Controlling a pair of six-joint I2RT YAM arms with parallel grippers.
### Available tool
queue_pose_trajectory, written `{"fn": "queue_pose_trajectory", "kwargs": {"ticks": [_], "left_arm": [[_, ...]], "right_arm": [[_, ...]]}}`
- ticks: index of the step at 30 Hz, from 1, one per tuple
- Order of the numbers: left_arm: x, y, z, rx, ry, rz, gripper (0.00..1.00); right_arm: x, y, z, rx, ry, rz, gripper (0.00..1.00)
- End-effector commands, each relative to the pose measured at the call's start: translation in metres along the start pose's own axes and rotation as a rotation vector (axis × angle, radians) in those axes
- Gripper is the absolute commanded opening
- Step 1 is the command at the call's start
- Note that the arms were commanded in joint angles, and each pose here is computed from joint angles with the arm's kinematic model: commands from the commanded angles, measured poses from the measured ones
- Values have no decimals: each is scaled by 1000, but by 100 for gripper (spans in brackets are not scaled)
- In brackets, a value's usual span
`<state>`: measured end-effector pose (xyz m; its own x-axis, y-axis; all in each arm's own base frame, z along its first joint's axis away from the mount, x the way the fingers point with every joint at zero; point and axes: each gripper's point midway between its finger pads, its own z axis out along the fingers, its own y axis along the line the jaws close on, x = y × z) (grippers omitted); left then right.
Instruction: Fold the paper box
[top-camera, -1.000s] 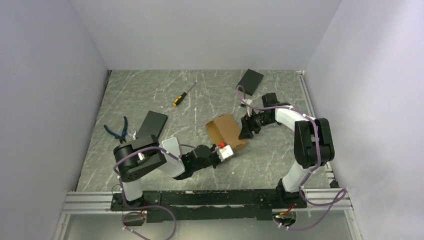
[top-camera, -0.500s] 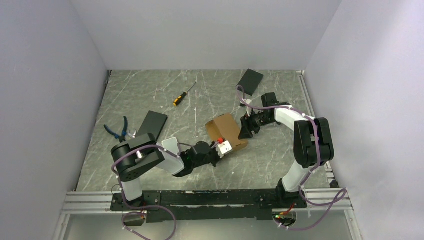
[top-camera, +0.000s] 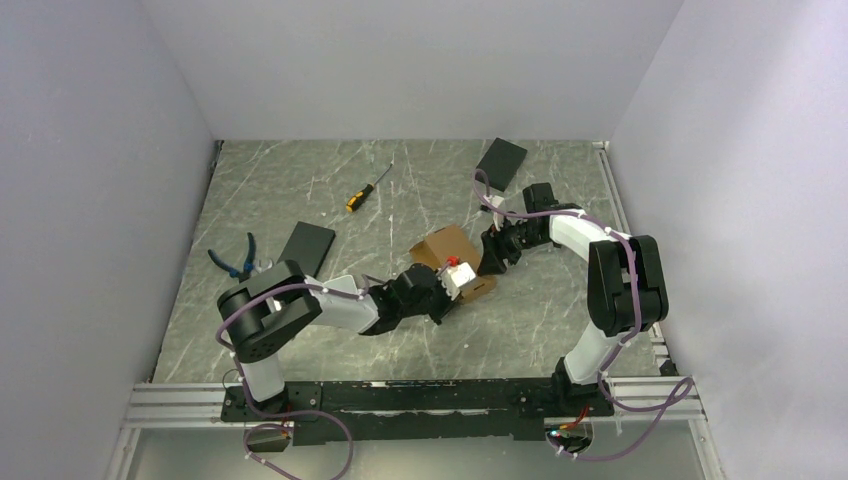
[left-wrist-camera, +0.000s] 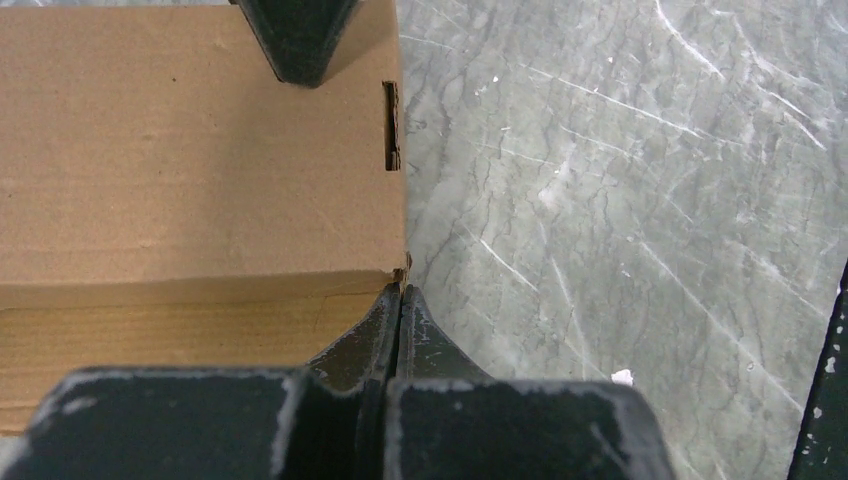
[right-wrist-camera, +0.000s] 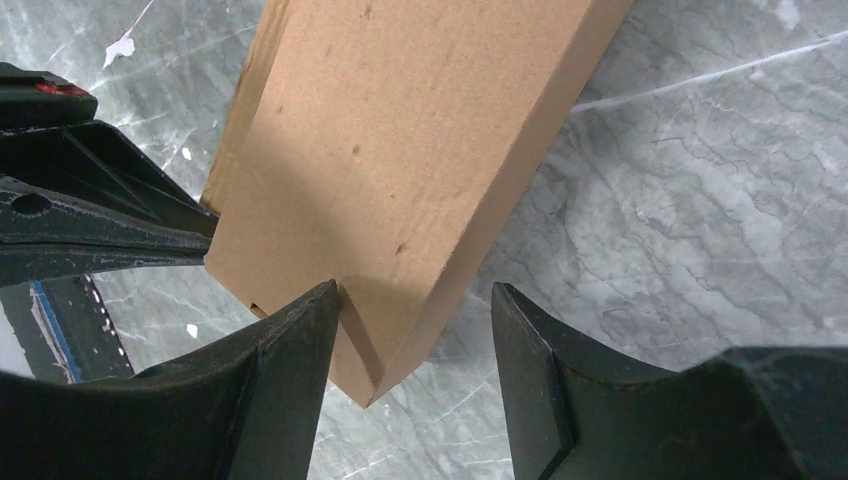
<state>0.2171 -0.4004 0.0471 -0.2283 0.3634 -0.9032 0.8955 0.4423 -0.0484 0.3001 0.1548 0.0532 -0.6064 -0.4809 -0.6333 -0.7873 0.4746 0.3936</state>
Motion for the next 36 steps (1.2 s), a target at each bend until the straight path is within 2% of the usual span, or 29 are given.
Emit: {"fn": "queue_pose_trajectory", "kwargs": {"ticks": [1,36], "left_arm": [[-27,5,1,-17,-13,-51,0],[8,8,-13,-57,-52,-159,0]], "right_arm": [[4,-3,5,9,34,-26,61],[13,-18,7,77,89,15,61]]}}
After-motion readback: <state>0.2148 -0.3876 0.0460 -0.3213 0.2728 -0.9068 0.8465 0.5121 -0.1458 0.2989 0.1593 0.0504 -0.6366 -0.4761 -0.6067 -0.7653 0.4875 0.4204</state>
